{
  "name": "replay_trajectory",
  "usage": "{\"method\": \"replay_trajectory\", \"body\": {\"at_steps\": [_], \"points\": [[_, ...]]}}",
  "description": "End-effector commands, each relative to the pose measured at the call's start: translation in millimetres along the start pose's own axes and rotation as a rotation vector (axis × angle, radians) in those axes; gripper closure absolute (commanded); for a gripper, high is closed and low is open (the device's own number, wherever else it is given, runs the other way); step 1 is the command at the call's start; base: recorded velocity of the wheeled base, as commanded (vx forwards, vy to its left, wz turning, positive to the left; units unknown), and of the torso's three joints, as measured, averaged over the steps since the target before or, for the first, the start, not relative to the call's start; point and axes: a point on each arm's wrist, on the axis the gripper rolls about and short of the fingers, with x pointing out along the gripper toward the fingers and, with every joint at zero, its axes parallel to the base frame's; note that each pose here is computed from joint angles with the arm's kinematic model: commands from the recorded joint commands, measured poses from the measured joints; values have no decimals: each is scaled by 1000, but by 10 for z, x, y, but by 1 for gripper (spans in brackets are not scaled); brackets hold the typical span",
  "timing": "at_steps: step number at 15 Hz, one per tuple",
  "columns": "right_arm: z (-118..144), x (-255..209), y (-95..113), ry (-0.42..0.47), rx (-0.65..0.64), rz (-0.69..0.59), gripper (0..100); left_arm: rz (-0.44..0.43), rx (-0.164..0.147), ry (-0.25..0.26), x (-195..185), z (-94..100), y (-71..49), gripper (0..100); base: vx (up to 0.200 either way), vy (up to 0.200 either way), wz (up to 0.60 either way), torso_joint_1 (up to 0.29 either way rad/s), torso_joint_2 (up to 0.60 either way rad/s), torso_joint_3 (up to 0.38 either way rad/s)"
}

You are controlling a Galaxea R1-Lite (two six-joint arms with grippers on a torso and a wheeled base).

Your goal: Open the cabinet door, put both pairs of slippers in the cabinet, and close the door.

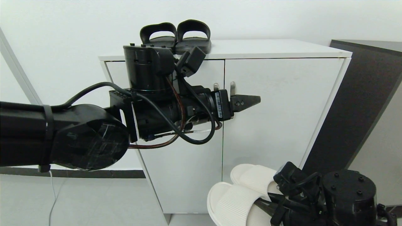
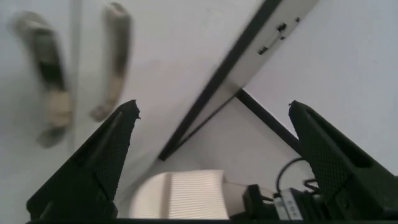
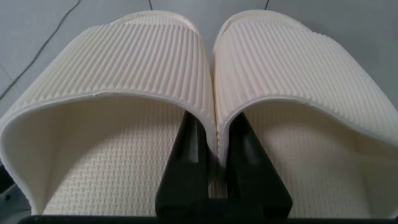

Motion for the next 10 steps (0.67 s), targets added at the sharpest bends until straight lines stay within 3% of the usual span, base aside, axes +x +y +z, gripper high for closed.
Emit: {"method": "replay_trajectory", "body": {"at_steps": [1,5,10], "points": [[-3,4,0,2,0,0,100,17,10,-16,-29,37,21,0,0,0,0,0,0,0],[-10,5,0,5,0,0,100,66,25,-26,17,54,150,0,0,0,0,0,0,0],[-15,4,0,8,0,0,100,68,30,-33,180,70,195,0,0,0,0,0,0,0]]}}
